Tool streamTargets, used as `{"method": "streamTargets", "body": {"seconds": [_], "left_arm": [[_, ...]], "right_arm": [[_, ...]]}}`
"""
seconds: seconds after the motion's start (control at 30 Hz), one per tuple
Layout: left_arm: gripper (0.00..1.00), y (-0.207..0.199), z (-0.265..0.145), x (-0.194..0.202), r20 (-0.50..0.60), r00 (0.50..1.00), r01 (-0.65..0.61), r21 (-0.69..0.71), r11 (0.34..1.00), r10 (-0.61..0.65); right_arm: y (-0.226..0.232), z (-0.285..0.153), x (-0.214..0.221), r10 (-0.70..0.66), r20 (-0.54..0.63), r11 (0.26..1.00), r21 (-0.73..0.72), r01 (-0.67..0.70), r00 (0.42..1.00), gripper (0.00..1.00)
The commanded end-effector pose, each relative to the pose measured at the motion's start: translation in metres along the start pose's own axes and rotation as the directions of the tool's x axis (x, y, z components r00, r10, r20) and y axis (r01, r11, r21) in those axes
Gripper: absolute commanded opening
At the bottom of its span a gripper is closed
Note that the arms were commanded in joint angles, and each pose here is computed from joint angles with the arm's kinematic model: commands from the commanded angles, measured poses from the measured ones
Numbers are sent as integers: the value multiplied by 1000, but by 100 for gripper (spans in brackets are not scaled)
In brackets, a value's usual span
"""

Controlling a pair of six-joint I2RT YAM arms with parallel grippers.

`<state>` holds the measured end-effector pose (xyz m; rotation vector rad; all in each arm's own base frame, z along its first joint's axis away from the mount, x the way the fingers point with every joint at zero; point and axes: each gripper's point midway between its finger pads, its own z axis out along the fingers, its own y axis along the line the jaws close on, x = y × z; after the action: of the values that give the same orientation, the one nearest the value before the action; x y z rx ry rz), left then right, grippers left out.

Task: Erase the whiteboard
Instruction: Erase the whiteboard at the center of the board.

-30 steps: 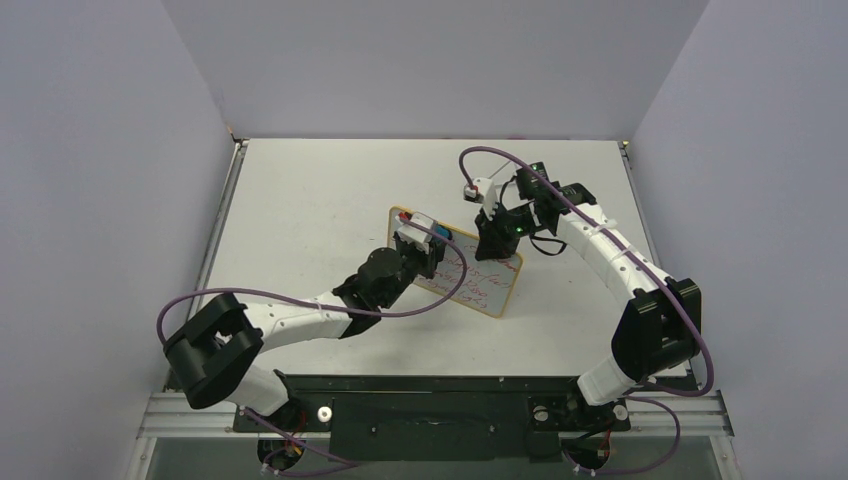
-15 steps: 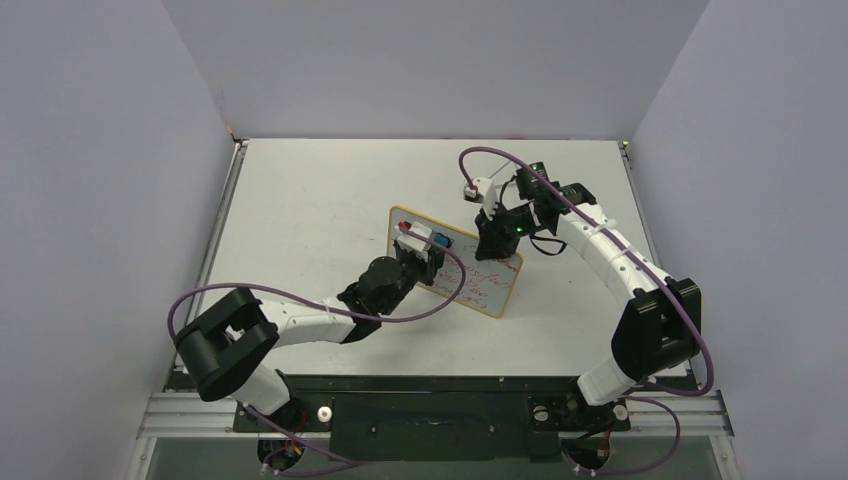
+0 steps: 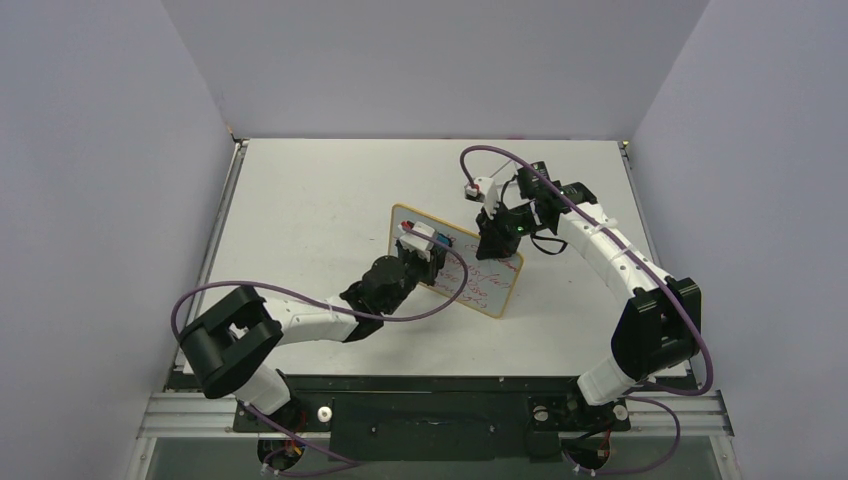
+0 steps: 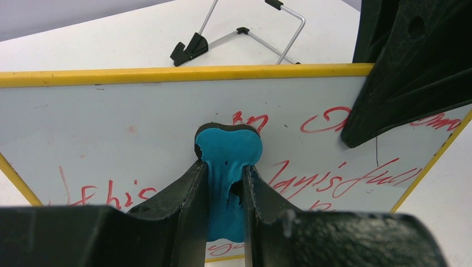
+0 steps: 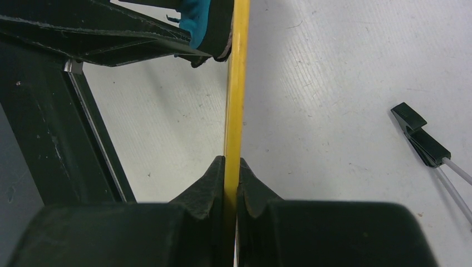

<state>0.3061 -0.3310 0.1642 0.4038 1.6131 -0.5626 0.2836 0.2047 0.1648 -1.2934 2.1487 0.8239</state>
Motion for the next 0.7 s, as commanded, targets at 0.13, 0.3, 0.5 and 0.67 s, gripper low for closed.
{"method": "streamTargets", "body": {"seconds": [0.13, 0.3, 0.5, 0.67], "left_arm": [[0, -23, 3, -65, 115, 993, 15, 66, 998, -23], [0, -30, 1, -72, 131, 990, 43, 100, 994, -56], [0, -20, 4, -38, 72, 996, 39, 67, 997, -44], [0, 5, 2, 1, 10, 1000, 18, -32, 999, -18]], "right_arm": [[2, 10, 18, -45, -76, 999, -27, 43, 996, 0], [2, 10, 18, -45, -77, 999, -26, 43, 996, 0], [2, 10, 17, -46, -76, 999, -27, 44, 996, 0], [2, 9, 17, -46, -74, 999, -26, 44, 996, 0]]}}
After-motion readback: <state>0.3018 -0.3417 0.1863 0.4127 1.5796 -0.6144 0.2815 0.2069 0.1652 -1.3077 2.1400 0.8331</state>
